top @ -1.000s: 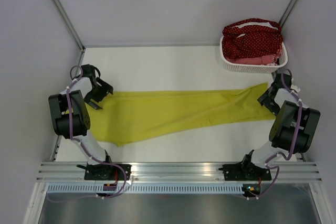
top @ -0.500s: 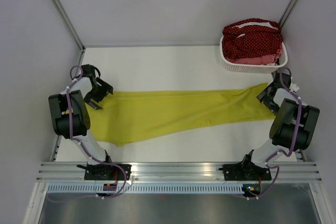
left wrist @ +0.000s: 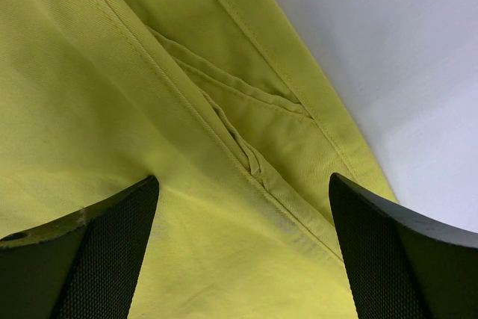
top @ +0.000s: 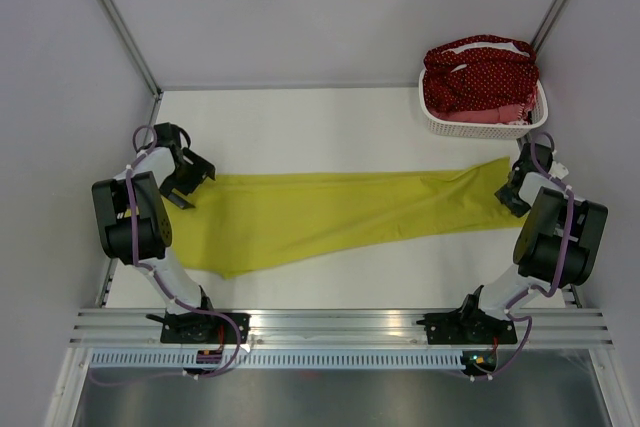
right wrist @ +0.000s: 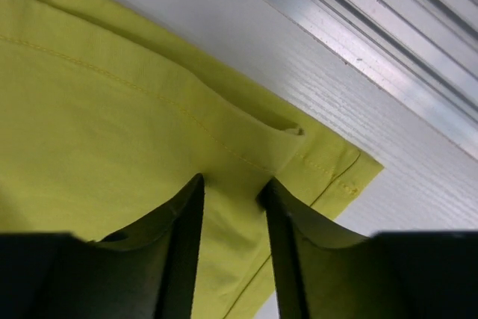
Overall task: Fold and stack the mixed laundry pile
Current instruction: Fold the trousers at the center of the board.
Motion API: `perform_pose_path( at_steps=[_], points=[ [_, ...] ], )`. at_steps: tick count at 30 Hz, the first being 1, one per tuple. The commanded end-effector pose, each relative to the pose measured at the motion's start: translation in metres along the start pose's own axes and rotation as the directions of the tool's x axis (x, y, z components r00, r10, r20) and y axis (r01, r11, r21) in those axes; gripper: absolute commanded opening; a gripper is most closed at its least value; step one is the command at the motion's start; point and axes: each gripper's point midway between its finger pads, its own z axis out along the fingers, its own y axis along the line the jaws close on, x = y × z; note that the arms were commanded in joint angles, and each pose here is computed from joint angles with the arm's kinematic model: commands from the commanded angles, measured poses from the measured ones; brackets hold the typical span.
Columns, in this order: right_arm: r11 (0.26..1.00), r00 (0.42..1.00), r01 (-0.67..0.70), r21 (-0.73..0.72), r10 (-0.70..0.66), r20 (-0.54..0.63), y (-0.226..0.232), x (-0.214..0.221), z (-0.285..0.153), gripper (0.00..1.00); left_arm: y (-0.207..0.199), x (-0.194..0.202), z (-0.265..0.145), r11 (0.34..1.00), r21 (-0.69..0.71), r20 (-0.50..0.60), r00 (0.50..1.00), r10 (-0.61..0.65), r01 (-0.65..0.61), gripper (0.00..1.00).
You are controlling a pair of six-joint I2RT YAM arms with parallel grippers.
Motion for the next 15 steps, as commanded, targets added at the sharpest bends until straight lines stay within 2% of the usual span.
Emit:
perform_pose_path(
  at_steps=[1,2,4,6,15],
  points=[
    [0.999,0.998,-0.035,0.003,0.035,0.055,0.002,-0.019,-0.006,0.41,0.016,-0.002,0.014,0.999,-0.042,0.012,1.0,-0.002,0.003,1.0],
    [0.999,0.998,-0.036,0.008,0.036,0.059,0.001,-0.02,-0.006,0.32,0.016,-0.002,0.014,0.999,-0.041,0.013,1.0,-0.003,0.003,1.0],
    [0.999,0.997,-0.037,0.012,0.036,0.074,0.0,-0.024,-0.009,0.22,0.017,-0.001,0.016,0.999,-0.042,0.006,1.0,-0.002,0.002,1.0],
    [0.999,0.996,-0.042,0.014,0.041,0.084,-0.001,-0.027,-0.012,0.01,0.018,-0.001,0.016,0.999,-0.044,0.003,1.0,-0.004,0.004,1.0],
    [0.998,0.981,-0.05,-0.03,0.054,0.185,-0.003,-0.048,-0.043,0.0,0.02,-0.002,0.018,0.999,-0.041,-0.008,1.0,-0.012,0.012,1.0]
  ],
)
